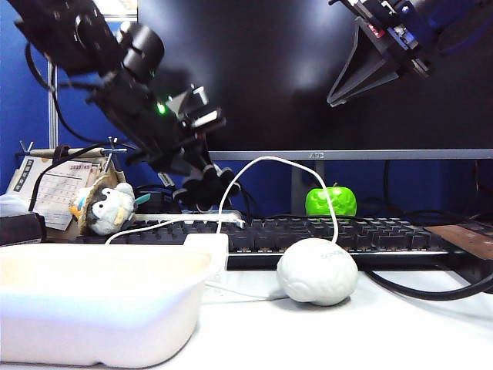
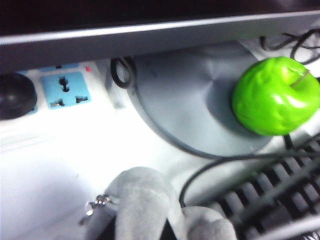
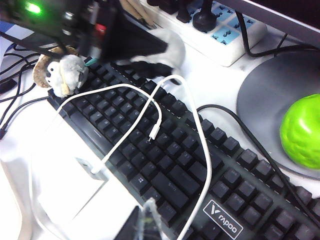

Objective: Identity fluffy octopus among items on the table, put them into the paper lunch box.

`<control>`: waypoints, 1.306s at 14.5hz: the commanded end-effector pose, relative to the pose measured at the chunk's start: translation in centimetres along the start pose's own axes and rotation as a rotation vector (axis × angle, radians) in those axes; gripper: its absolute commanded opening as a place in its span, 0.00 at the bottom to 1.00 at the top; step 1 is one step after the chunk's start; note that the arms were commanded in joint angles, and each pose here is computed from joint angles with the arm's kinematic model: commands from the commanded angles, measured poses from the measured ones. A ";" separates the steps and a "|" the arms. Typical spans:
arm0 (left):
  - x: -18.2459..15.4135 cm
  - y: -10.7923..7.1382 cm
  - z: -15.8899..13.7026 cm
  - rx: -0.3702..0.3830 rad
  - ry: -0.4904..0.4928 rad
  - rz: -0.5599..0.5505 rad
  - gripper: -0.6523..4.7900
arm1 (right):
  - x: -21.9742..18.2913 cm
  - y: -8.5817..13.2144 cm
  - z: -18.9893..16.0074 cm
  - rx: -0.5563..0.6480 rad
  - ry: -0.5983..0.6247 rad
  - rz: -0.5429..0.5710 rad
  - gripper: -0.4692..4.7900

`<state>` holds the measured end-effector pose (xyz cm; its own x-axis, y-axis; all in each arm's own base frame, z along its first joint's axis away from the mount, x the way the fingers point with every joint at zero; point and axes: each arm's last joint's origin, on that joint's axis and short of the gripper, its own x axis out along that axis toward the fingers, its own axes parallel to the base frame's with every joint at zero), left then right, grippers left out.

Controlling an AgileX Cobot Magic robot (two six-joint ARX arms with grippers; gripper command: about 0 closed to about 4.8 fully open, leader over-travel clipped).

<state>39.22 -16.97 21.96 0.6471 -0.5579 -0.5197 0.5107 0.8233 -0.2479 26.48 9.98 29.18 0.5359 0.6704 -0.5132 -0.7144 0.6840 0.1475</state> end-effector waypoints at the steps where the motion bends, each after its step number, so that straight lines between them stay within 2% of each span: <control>1: -2.1 -0.8 1.4 0.030 -0.025 -0.008 0.25 | -0.2 0.1 0.4 -0.014 -0.019 0.005 0.08; 5: -5.7 -2.0 3.0 0.058 -0.045 -0.012 0.24 | -0.2 0.4 0.1 0.000 -0.008 0.098 0.08; 8: -8.3 -3.0 3.4 0.048 -0.001 -0.069 0.24 | -0.2 0.6 -0.3 0.025 0.024 0.145 0.08; 10: -10.2 -3.6 3.1 0.037 0.075 -0.093 0.22 | -0.4 0.9 -0.5 0.045 0.032 0.244 0.08; 13: -11.5 -4.4 2.6 0.079 0.145 -0.109 0.21 | -0.4 1.1 -0.7 0.066 0.054 0.278 0.08; 19: -14.1 -8.1 1.2 0.142 0.285 -0.149 0.21 | -0.7 1.7 -1.5 0.136 0.107 0.417 0.08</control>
<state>27.28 -16.06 31.95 0.3919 -0.6204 -0.6793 0.6694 0.6989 -0.2520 24.41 10.15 28.16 0.1812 0.8508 -0.4932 -0.7772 0.4312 0.4584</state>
